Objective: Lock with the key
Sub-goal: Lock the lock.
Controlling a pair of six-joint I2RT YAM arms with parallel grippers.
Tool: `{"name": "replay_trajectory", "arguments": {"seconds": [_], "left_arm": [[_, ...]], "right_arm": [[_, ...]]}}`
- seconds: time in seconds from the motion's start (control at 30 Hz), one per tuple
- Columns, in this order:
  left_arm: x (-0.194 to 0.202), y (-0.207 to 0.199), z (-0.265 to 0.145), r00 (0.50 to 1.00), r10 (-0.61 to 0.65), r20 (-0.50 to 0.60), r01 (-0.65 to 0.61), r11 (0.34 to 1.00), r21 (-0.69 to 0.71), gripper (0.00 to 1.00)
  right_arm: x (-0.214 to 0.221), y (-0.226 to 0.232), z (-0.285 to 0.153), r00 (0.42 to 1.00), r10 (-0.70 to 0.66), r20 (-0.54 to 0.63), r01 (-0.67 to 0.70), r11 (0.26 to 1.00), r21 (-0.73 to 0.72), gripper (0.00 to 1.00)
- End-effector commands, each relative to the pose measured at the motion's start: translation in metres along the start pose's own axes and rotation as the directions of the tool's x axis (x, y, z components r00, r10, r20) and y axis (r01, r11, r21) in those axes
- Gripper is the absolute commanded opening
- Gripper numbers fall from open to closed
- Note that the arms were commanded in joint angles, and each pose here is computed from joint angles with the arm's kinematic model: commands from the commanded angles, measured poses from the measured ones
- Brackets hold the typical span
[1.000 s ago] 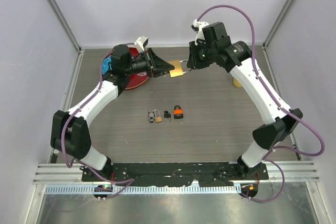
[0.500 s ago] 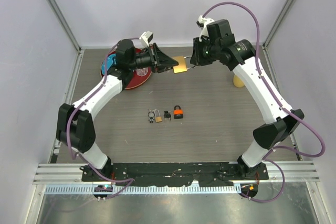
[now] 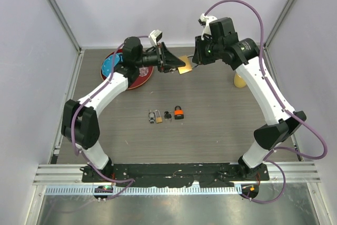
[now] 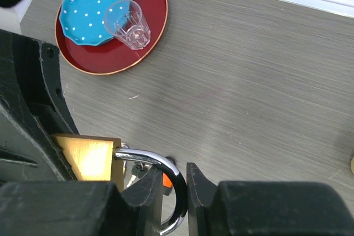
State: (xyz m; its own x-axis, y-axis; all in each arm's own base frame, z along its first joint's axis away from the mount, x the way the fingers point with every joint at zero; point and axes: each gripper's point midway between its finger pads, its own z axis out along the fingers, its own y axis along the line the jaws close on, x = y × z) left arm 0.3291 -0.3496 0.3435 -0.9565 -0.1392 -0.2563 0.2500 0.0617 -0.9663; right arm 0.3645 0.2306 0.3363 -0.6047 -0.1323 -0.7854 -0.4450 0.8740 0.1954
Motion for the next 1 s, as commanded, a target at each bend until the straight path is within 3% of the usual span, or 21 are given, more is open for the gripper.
{"name": "replay_trajectory", "arguments": {"seconds": [0.0,0.17,0.23,0.27,0.33,0.37,0.57,0.97], "left_arm": [[0.092,-0.004,0.060,0.988,0.036,-0.150,-0.029,0.998,0.050,0.00],[0.069,0.016,0.022,1.000,-0.026,-0.002,0.026,1.000,0.008,0.00],[0.051,0.016,0.008,0.995,-0.051,0.084,0.049,0.998,0.026,0.00],[0.046,0.019,0.001,0.989,-0.057,0.137,0.055,0.998,0.021,0.00],[0.034,0.020,-0.010,0.975,-0.060,0.213,0.056,0.998,0.026,0.00],[0.033,0.024,-0.014,0.969,-0.065,0.237,0.062,0.998,0.022,0.00],[0.014,-0.004,-0.031,0.928,-0.019,0.373,-0.017,0.995,0.094,0.00],[0.005,-0.055,-0.040,0.901,0.040,0.432,-0.158,0.957,0.242,0.00]], "right_arm": [[-0.063,0.208,-0.101,0.972,0.069,0.225,0.137,0.613,-0.778,0.02],[-0.078,0.155,-0.087,0.964,0.181,0.196,0.015,0.698,-0.716,0.04],[-0.076,0.133,-0.074,0.958,0.238,0.162,-0.063,0.723,-0.688,0.16],[-0.079,0.128,-0.080,0.949,0.258,0.182,-0.065,0.724,-0.687,0.32],[-0.074,0.112,-0.069,0.937,0.310,0.163,-0.130,0.740,-0.660,0.46],[-0.072,0.109,-0.067,0.933,0.322,0.161,-0.143,0.743,-0.654,0.58],[-0.061,0.084,-0.057,0.889,0.423,0.175,-0.249,0.768,-0.590,0.83],[-0.058,0.071,-0.060,0.785,0.592,0.181,-0.346,0.662,-0.665,0.84]]}}
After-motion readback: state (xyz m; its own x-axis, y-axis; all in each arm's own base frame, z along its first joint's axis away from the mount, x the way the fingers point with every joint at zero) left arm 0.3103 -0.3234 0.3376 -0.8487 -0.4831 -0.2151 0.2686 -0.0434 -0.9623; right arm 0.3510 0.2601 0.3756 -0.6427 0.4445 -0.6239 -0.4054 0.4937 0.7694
